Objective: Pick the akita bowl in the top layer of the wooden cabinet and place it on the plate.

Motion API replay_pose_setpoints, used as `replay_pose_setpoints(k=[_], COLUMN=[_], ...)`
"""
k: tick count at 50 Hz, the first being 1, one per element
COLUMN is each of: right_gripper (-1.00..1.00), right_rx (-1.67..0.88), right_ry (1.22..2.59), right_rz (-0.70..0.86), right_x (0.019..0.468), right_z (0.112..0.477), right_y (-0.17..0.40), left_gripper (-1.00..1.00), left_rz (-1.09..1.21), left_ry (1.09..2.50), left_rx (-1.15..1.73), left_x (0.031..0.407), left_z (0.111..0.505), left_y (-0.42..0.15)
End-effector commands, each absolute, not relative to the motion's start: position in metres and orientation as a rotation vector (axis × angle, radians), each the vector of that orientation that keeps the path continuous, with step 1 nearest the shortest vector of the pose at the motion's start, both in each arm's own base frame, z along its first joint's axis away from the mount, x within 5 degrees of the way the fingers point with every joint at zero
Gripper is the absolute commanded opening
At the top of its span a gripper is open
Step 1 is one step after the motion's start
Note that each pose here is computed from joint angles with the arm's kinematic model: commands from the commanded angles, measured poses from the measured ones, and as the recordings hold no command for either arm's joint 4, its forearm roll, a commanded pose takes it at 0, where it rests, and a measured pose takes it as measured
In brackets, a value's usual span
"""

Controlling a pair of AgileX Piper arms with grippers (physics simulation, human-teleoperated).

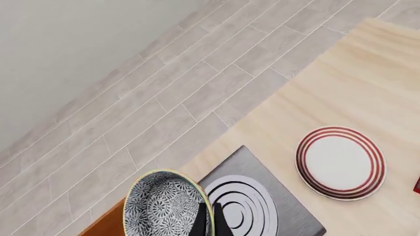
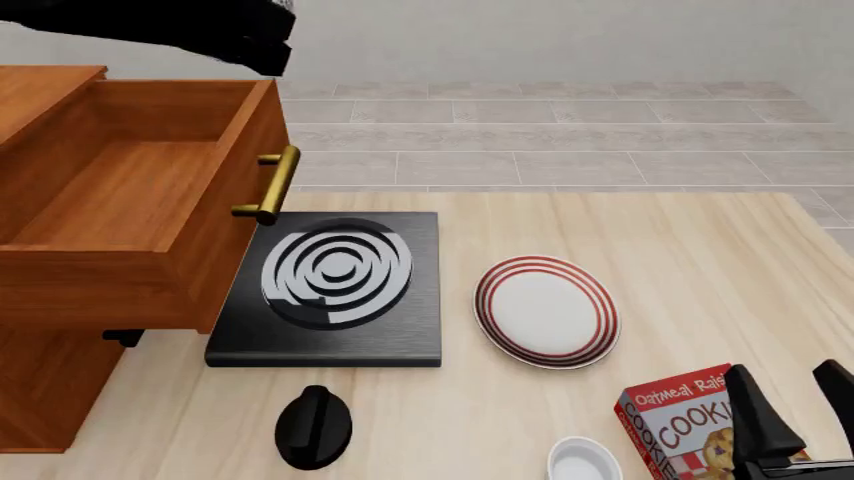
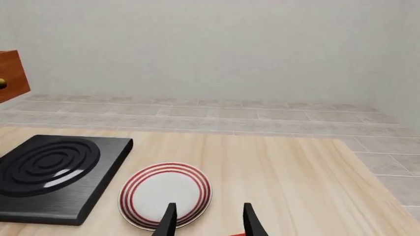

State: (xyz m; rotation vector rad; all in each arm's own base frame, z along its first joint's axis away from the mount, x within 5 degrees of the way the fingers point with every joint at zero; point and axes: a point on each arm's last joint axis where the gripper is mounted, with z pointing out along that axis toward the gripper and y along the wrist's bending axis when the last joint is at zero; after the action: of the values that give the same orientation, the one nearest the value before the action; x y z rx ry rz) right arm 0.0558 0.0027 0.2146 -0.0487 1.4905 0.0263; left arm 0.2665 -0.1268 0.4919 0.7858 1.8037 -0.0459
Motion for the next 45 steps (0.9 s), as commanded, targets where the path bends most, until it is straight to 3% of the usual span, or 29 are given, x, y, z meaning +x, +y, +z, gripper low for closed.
replay_pose_setpoints(k=[1,45], right_gripper=[1.00,1.00], right_rx=[-0.051,-0.059], right_ry=[1.488,1.486], right_rz=[0.026,0.024], right_x=[0.056,0.056], right_z=[0.215,0.215], right_y=[0.003,0.003], left_gripper=[-1.00,-1.00], left_rz=[-0.061,-0.104], left_ry=[1.779,1.757], left_rx=[0.832,1.010], left_x=[0.268,0.270], left_z=[0.488,0.441], left_y=[-0.141,-0.186])
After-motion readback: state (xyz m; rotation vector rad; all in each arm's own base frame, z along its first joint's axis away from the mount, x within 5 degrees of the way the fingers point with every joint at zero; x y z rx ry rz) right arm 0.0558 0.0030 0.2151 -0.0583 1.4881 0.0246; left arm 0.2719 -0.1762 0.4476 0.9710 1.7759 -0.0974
